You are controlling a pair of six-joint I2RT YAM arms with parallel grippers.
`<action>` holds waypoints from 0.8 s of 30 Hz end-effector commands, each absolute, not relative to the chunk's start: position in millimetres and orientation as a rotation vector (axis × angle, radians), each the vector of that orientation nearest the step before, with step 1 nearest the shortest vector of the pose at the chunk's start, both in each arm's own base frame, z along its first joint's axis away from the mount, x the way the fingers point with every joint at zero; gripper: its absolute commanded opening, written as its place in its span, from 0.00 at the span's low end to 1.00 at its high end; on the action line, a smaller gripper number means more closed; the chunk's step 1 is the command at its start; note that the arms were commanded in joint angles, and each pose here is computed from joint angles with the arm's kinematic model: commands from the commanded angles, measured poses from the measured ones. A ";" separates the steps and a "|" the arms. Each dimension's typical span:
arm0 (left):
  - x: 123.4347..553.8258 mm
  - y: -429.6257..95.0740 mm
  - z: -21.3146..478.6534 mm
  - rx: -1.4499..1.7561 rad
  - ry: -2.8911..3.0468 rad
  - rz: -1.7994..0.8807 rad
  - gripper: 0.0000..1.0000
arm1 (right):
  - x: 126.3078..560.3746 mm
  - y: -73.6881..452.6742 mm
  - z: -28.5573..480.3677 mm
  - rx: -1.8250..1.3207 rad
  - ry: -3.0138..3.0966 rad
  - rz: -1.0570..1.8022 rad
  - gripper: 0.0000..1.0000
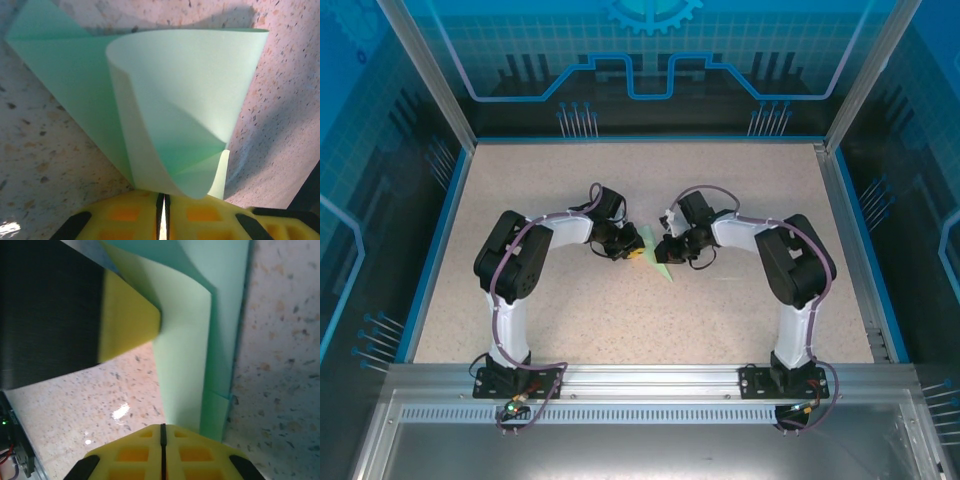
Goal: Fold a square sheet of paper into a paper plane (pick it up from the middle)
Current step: Fold the wing for the fifth time at the center of the table.
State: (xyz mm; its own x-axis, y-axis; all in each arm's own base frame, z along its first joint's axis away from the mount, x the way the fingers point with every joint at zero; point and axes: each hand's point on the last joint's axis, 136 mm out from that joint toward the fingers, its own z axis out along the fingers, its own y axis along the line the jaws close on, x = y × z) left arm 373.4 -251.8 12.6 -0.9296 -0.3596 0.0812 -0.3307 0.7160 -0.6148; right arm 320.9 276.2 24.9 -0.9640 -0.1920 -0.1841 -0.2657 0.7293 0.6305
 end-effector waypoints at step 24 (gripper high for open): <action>361.2 -232.6 -20.6 -0.657 2.971 -0.825 0.14 | 315.5 289.4 11.9 -0.409 2.885 0.992 0.05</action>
